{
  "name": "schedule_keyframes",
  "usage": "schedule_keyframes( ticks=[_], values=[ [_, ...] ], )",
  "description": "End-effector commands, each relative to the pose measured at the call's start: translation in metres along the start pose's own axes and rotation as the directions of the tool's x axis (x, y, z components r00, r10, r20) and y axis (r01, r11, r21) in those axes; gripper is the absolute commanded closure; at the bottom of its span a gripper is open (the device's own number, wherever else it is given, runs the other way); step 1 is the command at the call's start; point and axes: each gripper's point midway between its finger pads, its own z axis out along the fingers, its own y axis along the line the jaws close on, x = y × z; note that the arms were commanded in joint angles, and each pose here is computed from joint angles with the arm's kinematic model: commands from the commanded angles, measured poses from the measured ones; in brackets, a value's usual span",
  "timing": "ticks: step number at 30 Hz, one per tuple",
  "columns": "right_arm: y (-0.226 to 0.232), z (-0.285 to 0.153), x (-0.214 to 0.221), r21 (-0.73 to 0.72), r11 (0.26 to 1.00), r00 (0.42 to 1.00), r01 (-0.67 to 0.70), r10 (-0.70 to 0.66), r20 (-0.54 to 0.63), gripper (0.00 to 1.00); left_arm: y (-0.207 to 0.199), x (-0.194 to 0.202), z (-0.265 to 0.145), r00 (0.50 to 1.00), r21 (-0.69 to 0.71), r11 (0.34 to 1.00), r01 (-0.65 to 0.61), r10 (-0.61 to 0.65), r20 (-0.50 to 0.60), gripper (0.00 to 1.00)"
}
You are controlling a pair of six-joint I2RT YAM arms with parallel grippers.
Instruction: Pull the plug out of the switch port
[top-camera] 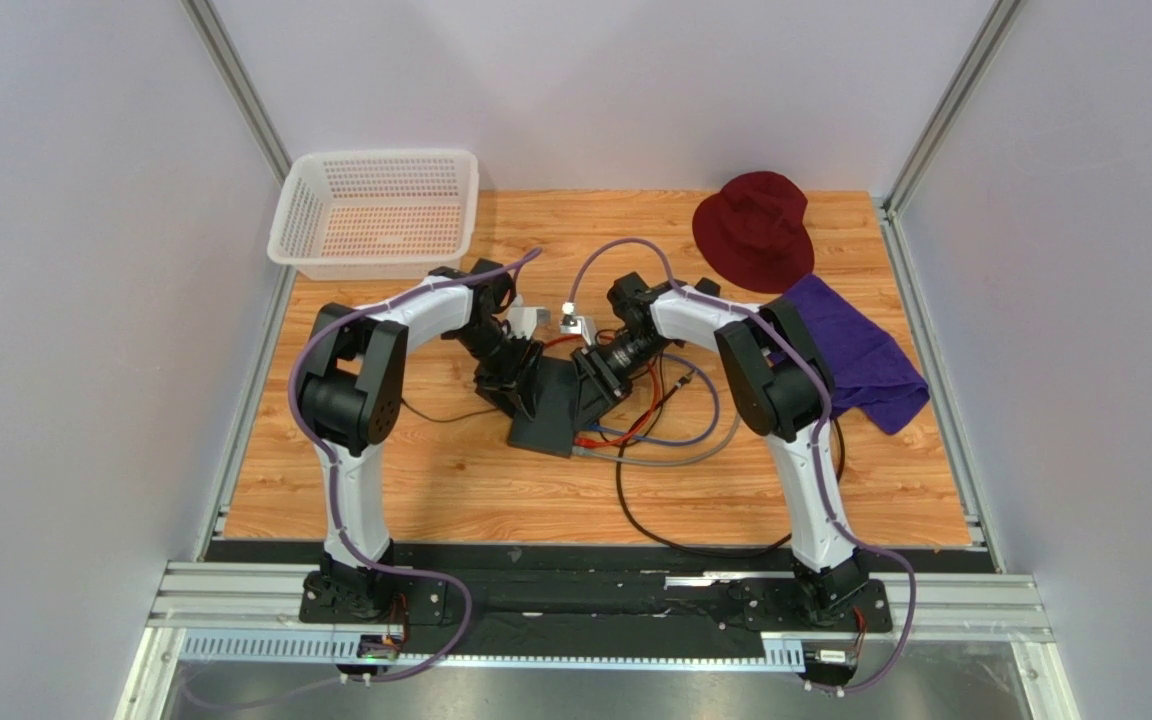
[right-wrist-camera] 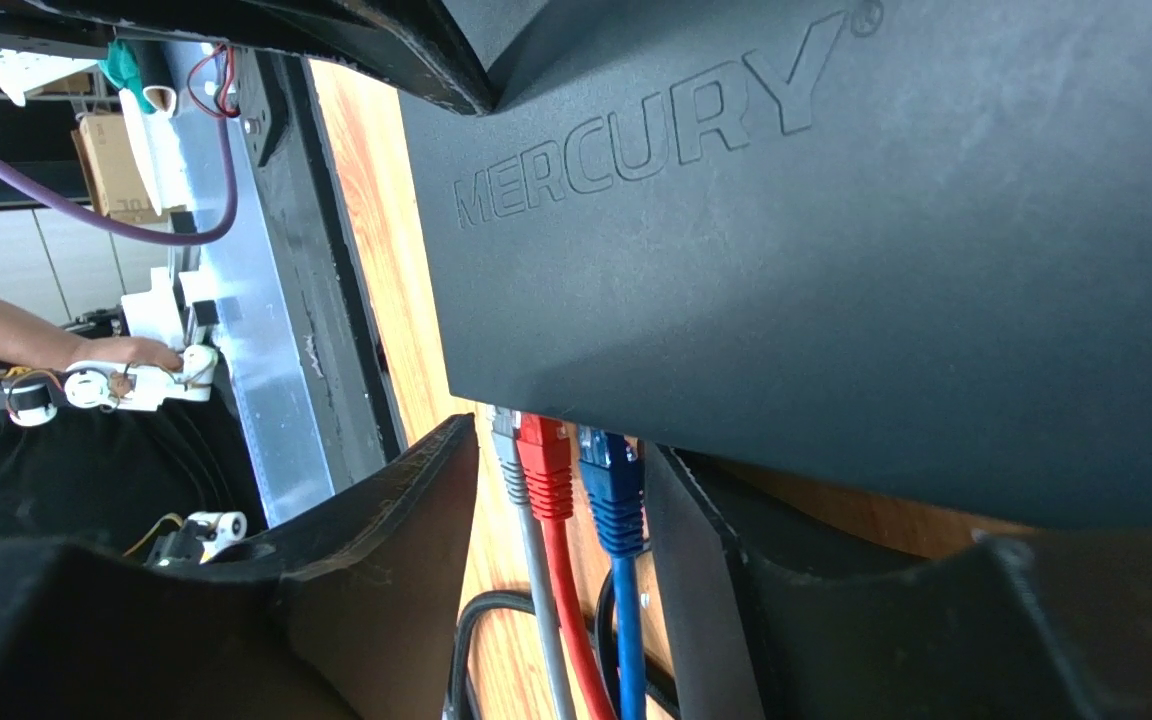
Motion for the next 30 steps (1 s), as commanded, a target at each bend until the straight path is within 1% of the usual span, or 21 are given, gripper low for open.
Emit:
schedule_keyframes(
  ticks=[1,3,8,11,12,15,20,23,25,26,27,28,29,30],
  values=[
    [-0.018,0.017,0.011,0.023,1.0,0.998,0.015,-0.013,-0.057,0.51,0.026,0.007,0.021,0.999,-0.12,0.992,-0.032,0.026,-0.048,0.48],
    [-0.022,0.02,0.015,0.023,1.0,0.998,0.001,0.0,-0.068,0.54,0.026,0.008,0.021,0.998,-0.124,0.992,-0.036,0.03,-0.051,0.48],
    [-0.021,0.022,0.016,-0.026,0.999,0.998,-0.032,0.031,-0.055,0.55,0.026,0.009,0.022,0.998,-0.13,0.991,-0.044,0.037,-0.056,0.48],
    [-0.024,0.02,0.014,-0.036,0.998,0.998,-0.044,0.042,-0.048,0.59,0.025,0.009,0.023,0.997,-0.134,0.99,-0.049,0.041,-0.059,0.48],
    [-0.025,0.02,0.014,-0.035,0.998,0.998,-0.046,0.045,-0.047,0.62,0.025,0.01,0.023,0.997,-0.137,0.989,-0.05,0.042,-0.061,0.48],
    [-0.03,0.019,0.015,-0.034,0.998,0.998,-0.057,0.056,-0.043,0.64,0.025,0.01,0.023,0.997,-0.137,0.989,-0.049,0.041,-0.062,0.48],
    [-0.032,0.019,0.017,-0.04,0.998,0.998,-0.053,0.052,-0.043,0.65,0.025,0.01,0.024,0.997,-0.138,0.989,-0.053,0.044,-0.067,0.48],
    [-0.034,0.02,0.016,-0.043,0.998,0.998,-0.053,0.051,-0.041,0.66,0.027,0.009,0.025,0.995,-0.141,0.987,-0.077,0.068,-0.071,0.48],
    [-0.033,0.019,0.014,-0.055,0.997,0.998,-0.047,0.045,-0.033,0.65,0.026,0.008,0.025,0.995,-0.144,0.986,-0.08,0.071,-0.072,0.48],
    [-0.033,0.019,0.013,-0.062,0.997,0.998,-0.05,0.048,-0.033,0.63,0.027,0.008,0.025,0.995,-0.145,0.986,-0.079,0.069,-0.072,0.48],
    [-0.032,0.018,0.013,-0.065,0.997,0.999,-0.044,0.042,-0.033,0.59,0.026,0.009,0.024,0.995,-0.144,0.986,-0.08,0.071,-0.072,0.48],
    [-0.033,0.018,0.014,-0.07,0.996,0.998,-0.047,0.045,-0.038,0.58,0.026,0.009,0.024,0.995,-0.145,0.986,-0.081,0.071,-0.071,0.48],
    [-0.033,0.018,0.014,-0.07,0.996,0.998,-0.047,0.044,-0.04,0.58,0.026,0.008,0.024,0.995,-0.145,0.986,-0.082,0.072,-0.07,0.48],
    [-0.034,0.018,0.013,-0.068,0.997,0.998,-0.041,0.038,-0.04,0.6,0.026,0.008,0.023,0.995,-0.146,0.986,-0.083,0.074,-0.067,0.48]
  ],
)
